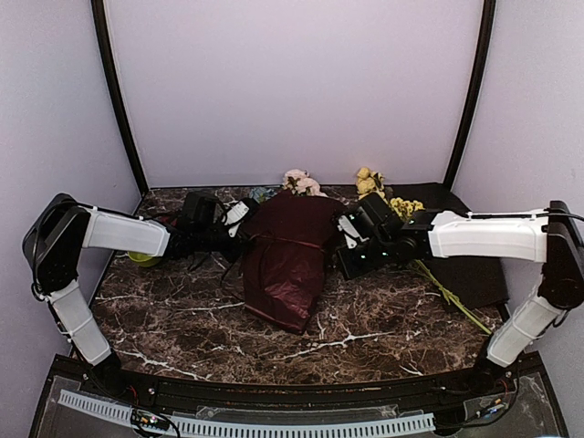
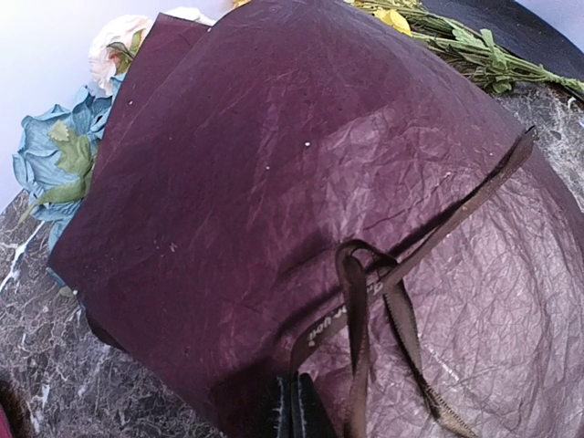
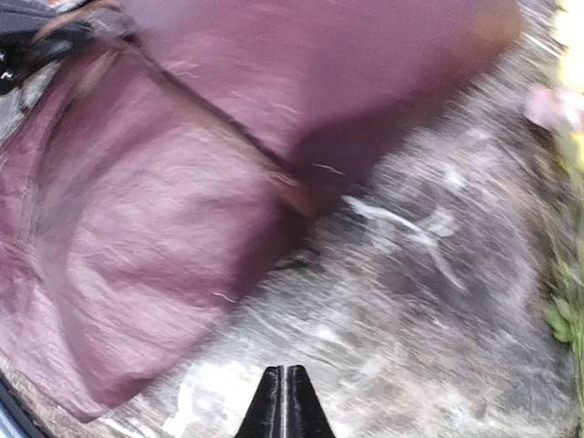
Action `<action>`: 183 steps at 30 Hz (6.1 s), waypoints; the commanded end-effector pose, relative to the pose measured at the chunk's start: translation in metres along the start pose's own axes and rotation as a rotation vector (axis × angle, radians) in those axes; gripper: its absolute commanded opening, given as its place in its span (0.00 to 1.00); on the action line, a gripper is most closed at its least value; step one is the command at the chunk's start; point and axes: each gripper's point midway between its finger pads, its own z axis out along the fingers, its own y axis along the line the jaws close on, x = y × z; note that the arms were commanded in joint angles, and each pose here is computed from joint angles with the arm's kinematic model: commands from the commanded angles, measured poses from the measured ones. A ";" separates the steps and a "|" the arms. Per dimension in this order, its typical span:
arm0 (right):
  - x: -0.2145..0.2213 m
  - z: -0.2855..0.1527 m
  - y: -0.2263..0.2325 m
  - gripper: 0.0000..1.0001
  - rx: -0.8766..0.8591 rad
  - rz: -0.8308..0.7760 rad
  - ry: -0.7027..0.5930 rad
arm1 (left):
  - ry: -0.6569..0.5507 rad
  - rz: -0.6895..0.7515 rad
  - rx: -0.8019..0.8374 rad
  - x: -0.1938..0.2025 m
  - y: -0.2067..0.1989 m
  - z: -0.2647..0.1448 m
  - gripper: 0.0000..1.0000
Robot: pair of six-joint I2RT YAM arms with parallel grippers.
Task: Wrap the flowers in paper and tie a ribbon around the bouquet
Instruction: Cross the ribbon over the folded bouquet, then tie the ribbon around the folded bouquet.
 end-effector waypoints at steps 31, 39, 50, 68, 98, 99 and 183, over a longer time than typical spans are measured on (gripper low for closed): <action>-0.069 0.108 0.123 0.46 0.291 -0.200 -0.124 | -0.068 -0.031 0.052 -0.018 -0.008 -0.010 0.00; -0.064 0.112 0.117 0.25 0.347 -0.250 -0.106 | -0.066 -0.029 0.046 -0.018 -0.007 -0.009 0.00; -0.072 0.089 0.124 0.00 0.273 -0.244 -0.119 | -0.053 -0.021 0.021 -0.017 -0.002 -0.012 0.00; -0.063 0.014 0.050 0.00 0.039 -0.015 -0.114 | -0.021 -0.010 -0.045 -0.011 0.009 -0.011 0.00; 0.063 0.052 -0.034 0.00 -0.070 0.130 0.266 | 0.021 -0.125 -0.163 0.024 0.034 -0.032 0.00; 0.064 0.056 -0.028 0.00 -0.080 0.106 0.276 | 0.028 -0.122 -0.156 0.024 0.033 -0.030 0.00; 0.019 -0.030 -0.323 0.00 0.308 0.917 -0.321 | 0.182 -0.831 -0.686 0.170 0.132 -0.123 0.00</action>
